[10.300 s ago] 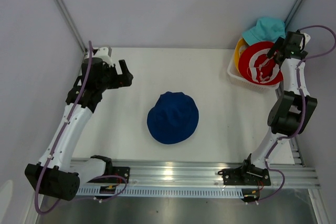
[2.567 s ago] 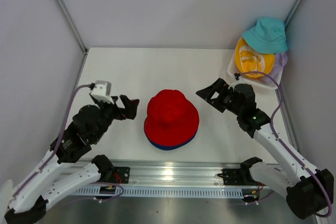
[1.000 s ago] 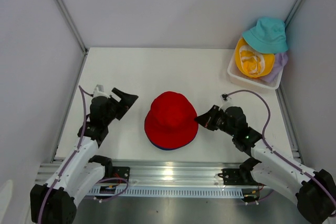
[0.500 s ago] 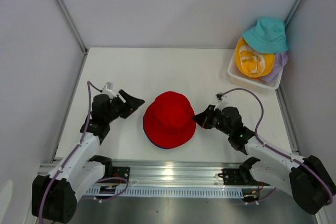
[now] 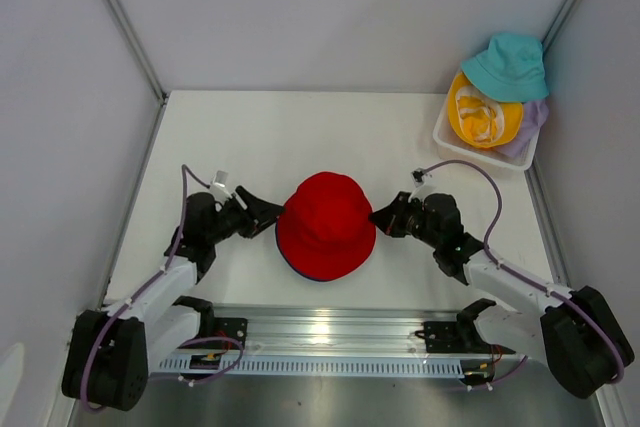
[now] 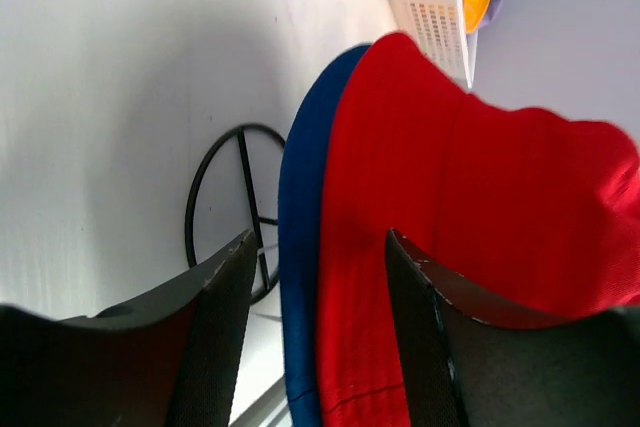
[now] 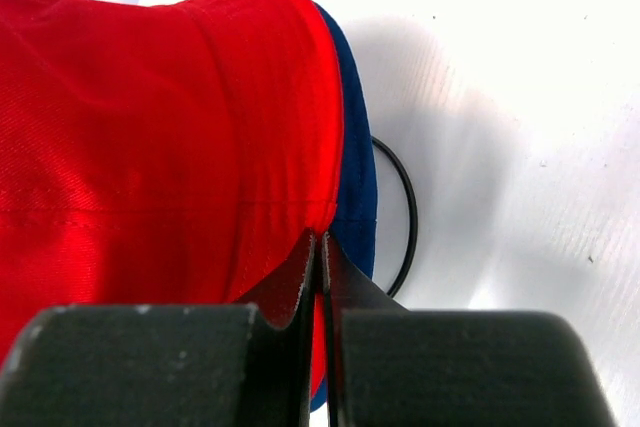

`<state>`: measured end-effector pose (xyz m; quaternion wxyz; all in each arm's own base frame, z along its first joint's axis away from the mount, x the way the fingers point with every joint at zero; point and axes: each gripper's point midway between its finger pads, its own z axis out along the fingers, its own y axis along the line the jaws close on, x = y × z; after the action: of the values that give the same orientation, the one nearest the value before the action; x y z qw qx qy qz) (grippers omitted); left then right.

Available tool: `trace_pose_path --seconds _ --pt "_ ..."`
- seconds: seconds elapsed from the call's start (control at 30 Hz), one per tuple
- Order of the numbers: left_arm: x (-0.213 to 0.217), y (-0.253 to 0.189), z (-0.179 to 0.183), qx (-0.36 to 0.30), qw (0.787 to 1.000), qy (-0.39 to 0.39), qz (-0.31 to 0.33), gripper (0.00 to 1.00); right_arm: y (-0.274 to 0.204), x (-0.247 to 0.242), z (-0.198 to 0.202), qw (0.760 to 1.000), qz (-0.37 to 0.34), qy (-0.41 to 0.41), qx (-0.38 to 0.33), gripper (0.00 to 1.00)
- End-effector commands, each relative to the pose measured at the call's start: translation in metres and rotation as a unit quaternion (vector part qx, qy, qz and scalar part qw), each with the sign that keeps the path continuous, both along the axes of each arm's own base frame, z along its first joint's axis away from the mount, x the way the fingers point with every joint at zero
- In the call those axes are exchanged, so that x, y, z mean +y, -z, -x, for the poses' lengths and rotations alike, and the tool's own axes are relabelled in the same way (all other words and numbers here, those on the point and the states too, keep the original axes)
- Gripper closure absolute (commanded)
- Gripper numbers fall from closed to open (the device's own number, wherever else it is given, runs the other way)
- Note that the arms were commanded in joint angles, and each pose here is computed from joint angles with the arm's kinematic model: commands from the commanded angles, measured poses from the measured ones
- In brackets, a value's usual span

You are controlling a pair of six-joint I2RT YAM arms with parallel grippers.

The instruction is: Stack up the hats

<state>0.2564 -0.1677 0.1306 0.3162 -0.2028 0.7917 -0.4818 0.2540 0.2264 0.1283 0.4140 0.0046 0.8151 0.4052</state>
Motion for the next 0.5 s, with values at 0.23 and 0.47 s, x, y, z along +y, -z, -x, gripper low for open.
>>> trace_pose_path --seconds 0.23,0.47 --pt "-0.006 -0.026 -0.005 -0.053 0.998 0.019 0.031 0.45 -0.015 0.01 -0.012 0.999 -0.013 -0.018 -0.024 1.0" --pt "0.018 -0.029 -0.013 -0.073 0.996 -0.04 -0.046 0.45 -0.016 0.01 -0.014 1.0 -0.009 -0.017 -0.024 1.0"
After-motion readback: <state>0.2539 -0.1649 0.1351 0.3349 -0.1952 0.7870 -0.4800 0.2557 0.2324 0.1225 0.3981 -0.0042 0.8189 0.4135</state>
